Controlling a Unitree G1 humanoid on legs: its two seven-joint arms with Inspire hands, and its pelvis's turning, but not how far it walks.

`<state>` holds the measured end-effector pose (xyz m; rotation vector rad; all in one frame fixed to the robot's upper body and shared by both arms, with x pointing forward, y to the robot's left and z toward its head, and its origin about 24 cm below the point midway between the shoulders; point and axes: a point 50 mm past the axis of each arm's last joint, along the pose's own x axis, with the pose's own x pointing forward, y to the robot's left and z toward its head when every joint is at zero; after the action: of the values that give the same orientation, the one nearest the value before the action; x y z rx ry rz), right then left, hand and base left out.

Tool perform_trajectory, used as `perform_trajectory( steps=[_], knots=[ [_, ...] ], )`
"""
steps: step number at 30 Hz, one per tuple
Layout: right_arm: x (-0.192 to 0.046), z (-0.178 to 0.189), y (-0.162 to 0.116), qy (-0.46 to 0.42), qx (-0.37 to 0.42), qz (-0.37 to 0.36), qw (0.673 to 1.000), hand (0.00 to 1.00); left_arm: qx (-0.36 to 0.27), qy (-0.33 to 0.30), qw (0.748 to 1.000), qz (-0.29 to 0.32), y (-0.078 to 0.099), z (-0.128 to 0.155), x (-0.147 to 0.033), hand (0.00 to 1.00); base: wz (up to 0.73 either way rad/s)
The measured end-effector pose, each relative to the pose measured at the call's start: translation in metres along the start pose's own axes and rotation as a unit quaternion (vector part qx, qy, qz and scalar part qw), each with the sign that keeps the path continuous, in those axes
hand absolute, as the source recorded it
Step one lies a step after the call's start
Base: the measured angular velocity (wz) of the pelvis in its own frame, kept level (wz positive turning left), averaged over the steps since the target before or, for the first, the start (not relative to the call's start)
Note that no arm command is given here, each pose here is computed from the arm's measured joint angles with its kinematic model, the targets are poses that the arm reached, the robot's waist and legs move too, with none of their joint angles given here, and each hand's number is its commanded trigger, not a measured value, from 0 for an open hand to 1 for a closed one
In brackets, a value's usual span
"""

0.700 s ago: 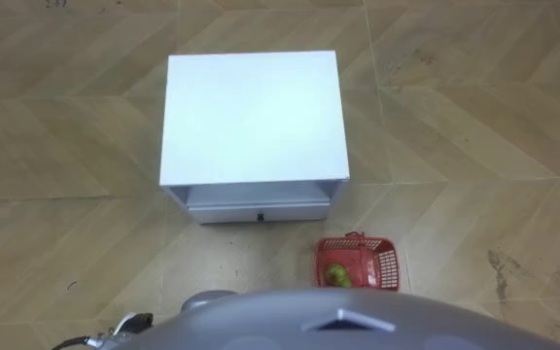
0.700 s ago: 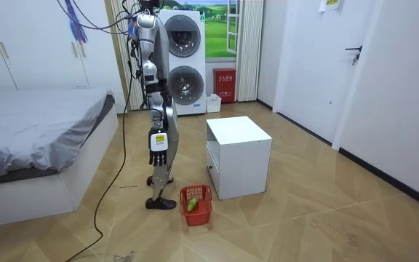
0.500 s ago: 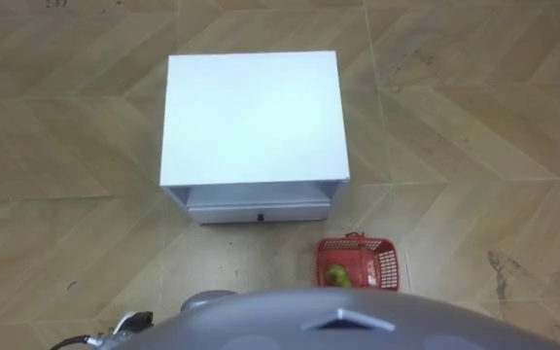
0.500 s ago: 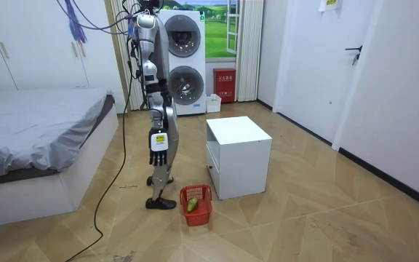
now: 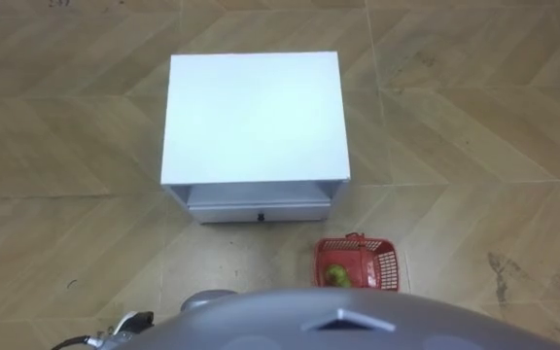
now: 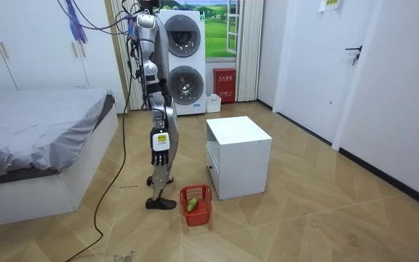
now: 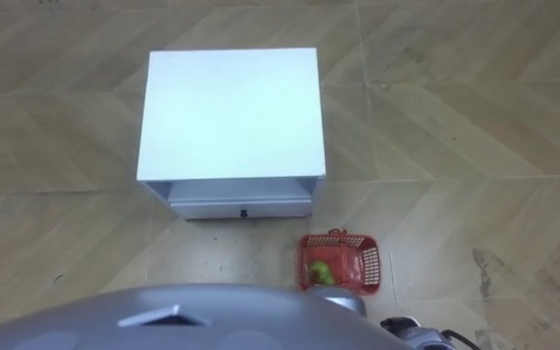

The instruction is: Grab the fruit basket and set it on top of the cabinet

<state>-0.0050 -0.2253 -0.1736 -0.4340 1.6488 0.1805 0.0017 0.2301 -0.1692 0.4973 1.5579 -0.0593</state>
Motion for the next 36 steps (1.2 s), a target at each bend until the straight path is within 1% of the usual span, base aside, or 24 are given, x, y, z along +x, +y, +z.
perform_trajectory(
  steps=[22,29,34,35,36],
  knots=[
    [0.000,0.001,-0.001,-0.001,0.001,-0.003,1.000,0.00,-0.001,0.007,1.000,-0.008,-0.002,-0.005,0.000,0.00,0.00],
    [0.000,0.002,-0.006,-0.004,0.020,-0.019,1.000,0.00,-0.004,0.003,1.000,-0.014,-0.002,-0.001,0.001,0.00,-0.04],
    [-0.001,0.008,-0.016,-0.011,0.025,-0.042,0.999,0.00,-0.041,0.000,0.999,-0.011,0.005,0.002,0.002,0.00,-0.02],
    [-0.002,0.017,-0.020,-0.023,0.036,-0.048,0.998,0.00,-0.052,-0.004,0.999,-0.009,0.009,0.002,0.003,0.00,0.51],
    [-0.002,0.013,-0.018,-0.020,0.051,-0.044,0.998,0.00,-0.064,-0.002,0.998,-0.007,0.013,0.001,0.003,0.00,0.72]
  ],
)
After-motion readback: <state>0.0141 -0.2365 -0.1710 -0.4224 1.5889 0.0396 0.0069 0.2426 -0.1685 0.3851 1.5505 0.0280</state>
